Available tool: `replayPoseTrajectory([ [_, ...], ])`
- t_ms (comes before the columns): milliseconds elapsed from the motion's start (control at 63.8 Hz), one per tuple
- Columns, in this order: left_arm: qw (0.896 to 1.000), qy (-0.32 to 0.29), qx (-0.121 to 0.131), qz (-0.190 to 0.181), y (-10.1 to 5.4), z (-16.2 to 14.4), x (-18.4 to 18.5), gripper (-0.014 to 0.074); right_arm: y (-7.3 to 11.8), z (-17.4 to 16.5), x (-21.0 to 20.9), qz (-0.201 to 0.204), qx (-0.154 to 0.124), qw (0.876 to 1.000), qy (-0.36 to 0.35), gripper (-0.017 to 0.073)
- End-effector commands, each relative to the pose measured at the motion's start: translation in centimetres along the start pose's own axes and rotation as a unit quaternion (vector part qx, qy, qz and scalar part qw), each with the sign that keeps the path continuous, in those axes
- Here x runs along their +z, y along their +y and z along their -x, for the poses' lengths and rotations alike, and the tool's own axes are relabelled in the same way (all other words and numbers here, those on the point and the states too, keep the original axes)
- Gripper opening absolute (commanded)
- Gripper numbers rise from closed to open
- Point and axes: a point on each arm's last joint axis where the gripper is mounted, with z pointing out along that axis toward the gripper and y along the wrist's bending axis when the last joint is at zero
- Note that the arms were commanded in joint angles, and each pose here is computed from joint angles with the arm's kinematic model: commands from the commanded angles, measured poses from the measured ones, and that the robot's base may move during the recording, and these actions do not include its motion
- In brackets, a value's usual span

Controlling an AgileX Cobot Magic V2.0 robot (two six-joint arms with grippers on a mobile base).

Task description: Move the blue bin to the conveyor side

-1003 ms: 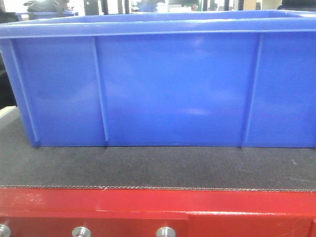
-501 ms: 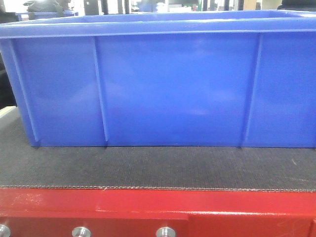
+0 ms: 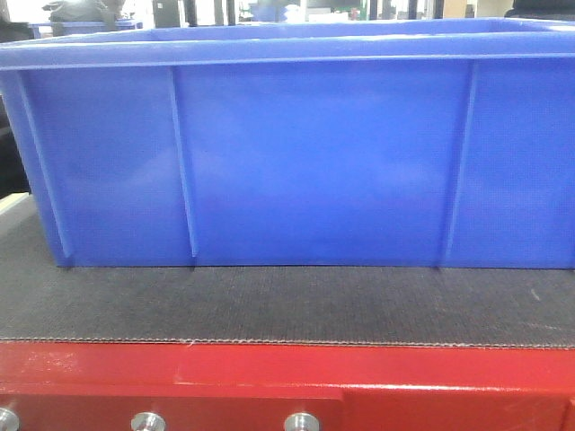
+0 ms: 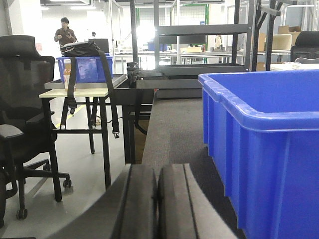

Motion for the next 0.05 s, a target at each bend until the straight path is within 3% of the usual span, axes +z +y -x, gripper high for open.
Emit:
replayPoseTrajectory([
  [0,1.000,-0.011,-0.006,-0.002,-0.02,0.25,-0.04,0.0011,-0.01,0.16,-0.03,-0.001,-0.009,1.000,-0.010,-0.0088],
  [31,1.000,-0.011,-0.006,-0.002,-0.02,0.25,-0.04,0.0011,-0.01,0.16,-0.03,-0.001,-0.009,1.000,-0.010,-0.0088],
])
